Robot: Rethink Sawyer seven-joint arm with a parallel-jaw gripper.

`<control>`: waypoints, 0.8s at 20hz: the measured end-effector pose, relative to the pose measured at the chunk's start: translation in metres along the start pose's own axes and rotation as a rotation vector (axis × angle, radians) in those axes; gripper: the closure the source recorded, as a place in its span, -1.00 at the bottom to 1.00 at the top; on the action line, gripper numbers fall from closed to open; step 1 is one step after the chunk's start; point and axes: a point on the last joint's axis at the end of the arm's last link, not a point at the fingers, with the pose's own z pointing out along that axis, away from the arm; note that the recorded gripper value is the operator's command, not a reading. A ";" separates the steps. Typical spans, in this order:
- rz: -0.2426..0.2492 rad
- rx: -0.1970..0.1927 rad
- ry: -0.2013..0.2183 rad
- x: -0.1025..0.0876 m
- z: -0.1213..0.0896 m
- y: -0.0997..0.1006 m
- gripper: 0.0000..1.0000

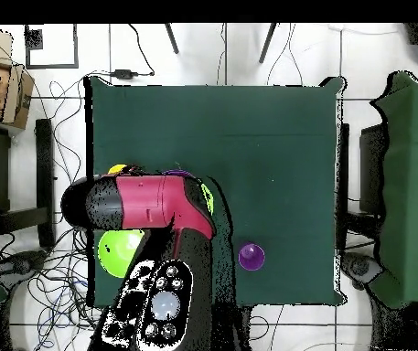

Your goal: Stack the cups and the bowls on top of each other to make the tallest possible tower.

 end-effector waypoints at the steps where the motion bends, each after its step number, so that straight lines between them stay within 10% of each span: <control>1: 0.005 -0.002 -0.002 -0.002 -0.001 -0.001 -1.00; 7: 0.064 -0.026 -0.021 -0.030 -0.016 -0.022 -1.00; 16: 0.318 -0.051 -0.043 -0.098 -0.052 -0.159 -1.00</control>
